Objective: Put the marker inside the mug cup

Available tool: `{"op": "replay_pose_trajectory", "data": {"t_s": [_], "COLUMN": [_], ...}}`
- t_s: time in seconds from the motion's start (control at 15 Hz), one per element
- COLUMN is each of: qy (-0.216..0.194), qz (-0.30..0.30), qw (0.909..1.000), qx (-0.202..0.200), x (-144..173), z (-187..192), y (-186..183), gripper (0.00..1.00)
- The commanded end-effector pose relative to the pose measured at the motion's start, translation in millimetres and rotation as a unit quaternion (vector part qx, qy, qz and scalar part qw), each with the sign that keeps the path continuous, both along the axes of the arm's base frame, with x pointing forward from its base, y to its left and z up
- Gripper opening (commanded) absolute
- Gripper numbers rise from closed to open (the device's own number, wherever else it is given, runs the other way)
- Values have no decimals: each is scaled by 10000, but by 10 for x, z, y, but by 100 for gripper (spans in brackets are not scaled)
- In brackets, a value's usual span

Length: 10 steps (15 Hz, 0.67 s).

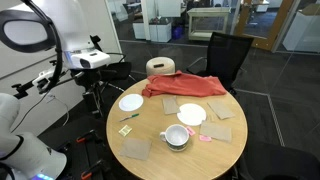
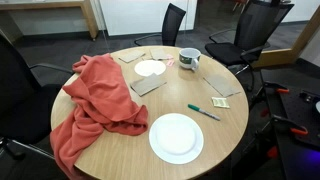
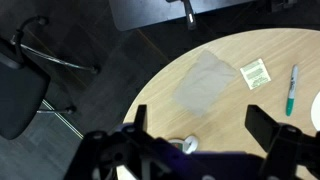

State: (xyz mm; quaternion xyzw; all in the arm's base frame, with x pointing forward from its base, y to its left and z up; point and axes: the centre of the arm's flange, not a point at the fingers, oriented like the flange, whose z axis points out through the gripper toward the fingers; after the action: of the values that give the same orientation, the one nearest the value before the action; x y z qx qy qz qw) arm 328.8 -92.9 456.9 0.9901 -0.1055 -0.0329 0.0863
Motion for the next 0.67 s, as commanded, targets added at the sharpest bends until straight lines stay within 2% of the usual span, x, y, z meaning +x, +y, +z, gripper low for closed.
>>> {"op": "replay_pose_trajectory", "data": {"t_s": [0.0, 0.4, 0.6], "qy": [0, 0, 11], "qz": [0, 0, 118], "qw": [10000, 10000, 9999], "qx": [0, 0, -53], "x": [0, 0, 96], "z": [0, 0, -2], "y": [0, 0, 118], "gripper": [100, 100, 100]}}
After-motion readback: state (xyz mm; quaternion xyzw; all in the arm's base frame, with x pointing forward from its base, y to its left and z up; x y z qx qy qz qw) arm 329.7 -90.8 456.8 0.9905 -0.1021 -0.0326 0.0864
